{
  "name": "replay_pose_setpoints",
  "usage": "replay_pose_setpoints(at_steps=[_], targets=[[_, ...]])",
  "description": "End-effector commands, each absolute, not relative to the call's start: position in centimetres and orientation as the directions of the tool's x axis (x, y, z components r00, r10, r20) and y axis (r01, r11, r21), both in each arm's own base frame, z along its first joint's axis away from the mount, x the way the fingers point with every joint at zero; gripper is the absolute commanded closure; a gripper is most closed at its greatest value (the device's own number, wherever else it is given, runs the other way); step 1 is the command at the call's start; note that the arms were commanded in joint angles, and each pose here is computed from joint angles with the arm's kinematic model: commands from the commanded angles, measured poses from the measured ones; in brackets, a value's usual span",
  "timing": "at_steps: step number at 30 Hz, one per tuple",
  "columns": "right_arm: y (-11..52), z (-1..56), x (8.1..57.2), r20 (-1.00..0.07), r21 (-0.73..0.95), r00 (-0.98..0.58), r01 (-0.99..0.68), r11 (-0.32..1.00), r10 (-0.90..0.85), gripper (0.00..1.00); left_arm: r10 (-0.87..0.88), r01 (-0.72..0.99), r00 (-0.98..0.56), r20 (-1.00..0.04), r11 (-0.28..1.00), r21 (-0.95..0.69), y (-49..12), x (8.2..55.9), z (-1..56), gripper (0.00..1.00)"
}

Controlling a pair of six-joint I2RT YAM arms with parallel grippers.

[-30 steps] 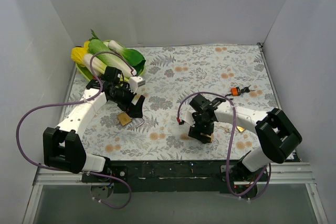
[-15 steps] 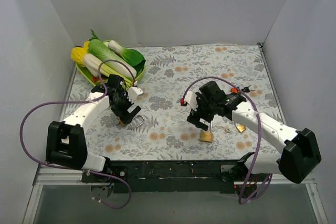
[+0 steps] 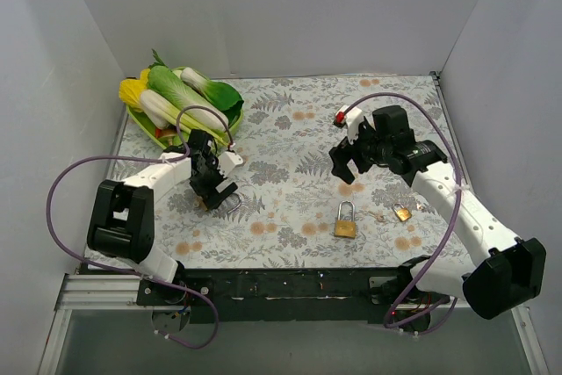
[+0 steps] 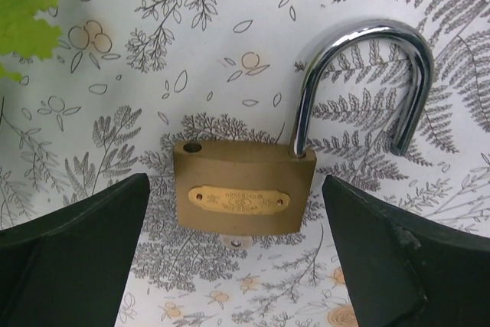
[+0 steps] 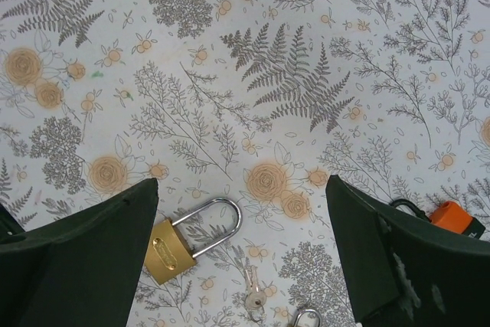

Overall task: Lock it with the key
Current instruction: Pick up the lock from the center of the board.

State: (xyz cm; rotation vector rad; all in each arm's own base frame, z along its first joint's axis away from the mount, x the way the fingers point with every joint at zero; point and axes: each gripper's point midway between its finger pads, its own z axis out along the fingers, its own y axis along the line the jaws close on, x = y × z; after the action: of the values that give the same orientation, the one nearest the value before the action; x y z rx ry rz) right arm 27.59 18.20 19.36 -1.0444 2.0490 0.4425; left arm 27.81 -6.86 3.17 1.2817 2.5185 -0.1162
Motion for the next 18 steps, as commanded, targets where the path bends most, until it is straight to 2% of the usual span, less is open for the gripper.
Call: replay_pose_setpoints(at_steps=[1, 5, 8, 9, 12, 13, 15, 16, 18], targets=[[18.6, 22.3, 29.0, -0.827, 0.055, -0.391, -0.772, 0.633, -0.405, 0.02, 0.782, 0.816, -0.528, -0.330, 0.575, 0.056, -7.2, 27.9, 1.7, 0.02], [18.0, 22.8, 29.7, -0.828, 0.113, -0.440, -0.739, 0.664, -0.348, 0.02, 0.794, 0.829, -0.521, -0.313, 0.558, 0.036, -7.0, 26.9, 0.5, 0.08], [17.3, 23.0, 30.4, -0.824, 0.165, -0.483, -0.704, 0.690, -0.296, 0.02, 0.787, 0.822, -0.543, -0.294, 0.569, 0.003, -7.0, 26.0, -0.1, 0.23], [16.7, 23.1, 30.7, -0.823, 0.177, -0.495, -0.690, 0.702, -0.278, 0.02, 0.783, 0.821, -0.548, -0.294, 0.571, -0.007, -7.1, 25.9, -0.2, 0.36], [16.3, 22.7, 31.0, -0.809, 0.227, -0.531, -0.677, 0.700, -0.251, 0.02, 0.754, 0.807, -0.571, -0.324, 0.588, -0.054, -8.2, 25.4, 0.6, 0.53], [16.5, 22.4, 31.0, -0.801, 0.251, -0.545, -0.682, 0.687, -0.249, 0.02, 0.754, 0.812, -0.565, -0.335, 0.581, -0.061, -8.9, 25.3, 0.9, 0.62], [16.3, 22.0, 31.0, -0.784, 0.280, -0.574, -0.665, 0.693, -0.235, 0.02, 0.699, 0.776, -0.602, -0.386, 0.626, -0.077, -10.5, 26.2, 2.7, 0.72], [16.5, 21.6, 31.0, -0.772, 0.303, -0.593, -0.659, 0.688, -0.228, 0.02, 0.684, 0.767, -0.615, -0.392, 0.635, -0.096, -11.4, 26.3, 3.4, 0.88], [16.2, 21.2, 31.0, -0.756, 0.340, -0.624, -0.631, 0.697, -0.197, 0.02, 0.571, 0.690, -0.692, -0.442, 0.703, -0.172, -13.7, 28.0, 6.0, 1.00]])
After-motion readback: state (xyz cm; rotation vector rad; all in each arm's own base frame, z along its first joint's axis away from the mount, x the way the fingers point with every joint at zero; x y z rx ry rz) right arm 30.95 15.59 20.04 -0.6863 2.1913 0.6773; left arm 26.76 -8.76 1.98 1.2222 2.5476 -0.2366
